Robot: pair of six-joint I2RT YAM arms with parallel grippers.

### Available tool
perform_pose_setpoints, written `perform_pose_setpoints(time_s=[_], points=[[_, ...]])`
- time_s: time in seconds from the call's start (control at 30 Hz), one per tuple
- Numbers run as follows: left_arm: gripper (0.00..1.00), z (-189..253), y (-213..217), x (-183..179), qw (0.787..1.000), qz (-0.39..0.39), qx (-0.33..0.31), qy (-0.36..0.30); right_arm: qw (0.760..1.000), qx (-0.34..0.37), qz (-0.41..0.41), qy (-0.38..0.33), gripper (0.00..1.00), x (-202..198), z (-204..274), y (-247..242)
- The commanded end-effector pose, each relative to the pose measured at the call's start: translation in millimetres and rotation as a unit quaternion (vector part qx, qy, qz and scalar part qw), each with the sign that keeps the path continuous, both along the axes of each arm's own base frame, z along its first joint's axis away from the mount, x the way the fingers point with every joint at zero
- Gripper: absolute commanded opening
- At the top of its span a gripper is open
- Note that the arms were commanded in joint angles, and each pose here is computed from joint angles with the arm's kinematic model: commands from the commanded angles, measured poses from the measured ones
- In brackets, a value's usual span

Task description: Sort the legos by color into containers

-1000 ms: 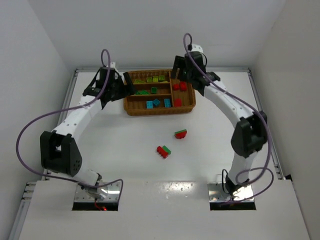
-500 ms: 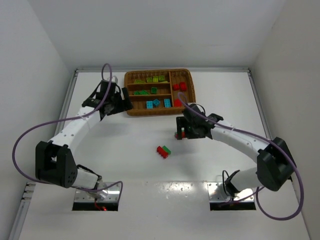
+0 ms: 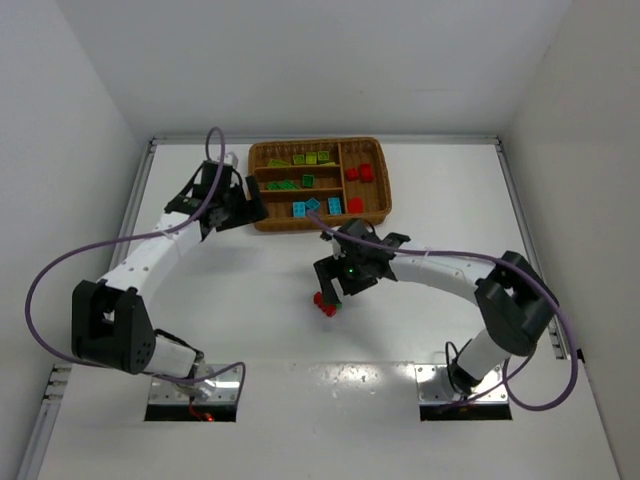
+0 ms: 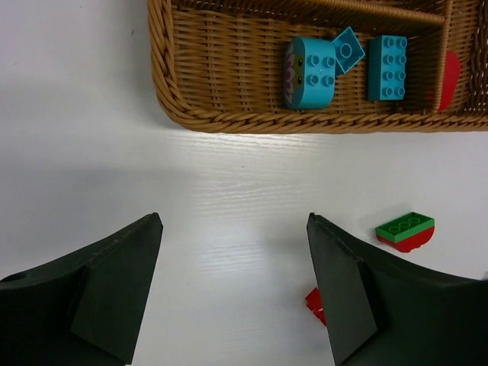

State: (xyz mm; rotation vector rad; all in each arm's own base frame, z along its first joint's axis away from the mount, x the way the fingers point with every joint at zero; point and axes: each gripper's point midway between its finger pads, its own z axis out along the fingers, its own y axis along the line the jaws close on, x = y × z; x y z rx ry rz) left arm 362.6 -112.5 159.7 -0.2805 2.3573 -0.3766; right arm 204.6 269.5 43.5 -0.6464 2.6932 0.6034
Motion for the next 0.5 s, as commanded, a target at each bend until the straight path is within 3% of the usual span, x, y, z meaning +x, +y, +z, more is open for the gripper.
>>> perform_pose_setpoints(time_s=[0.0,0.13,0.2,0.47], points=[[0.83,1,-4,5,1.0,-0.01,-0.008,-0.003,0.997,-0.021,0.07,-0.023,0.85,-1,-4,14],[0.85,-2,-6,5,1.0,-0.013,-0.01,0.002,0.995,-0.055,0.076,-0.02,0.83,-4,-23,10],[0.89,-12,-6,2,1.0,-0.01,-0.007,0.029,0.995,-0.065,0.073,-0.022,0.78,-2,-30,7],[0.89,-11,-27,-5,0.994,-0.065,-0.063,0.059,0.995,-0.058,0.054,-0.058,0.59,14,-33,13]])
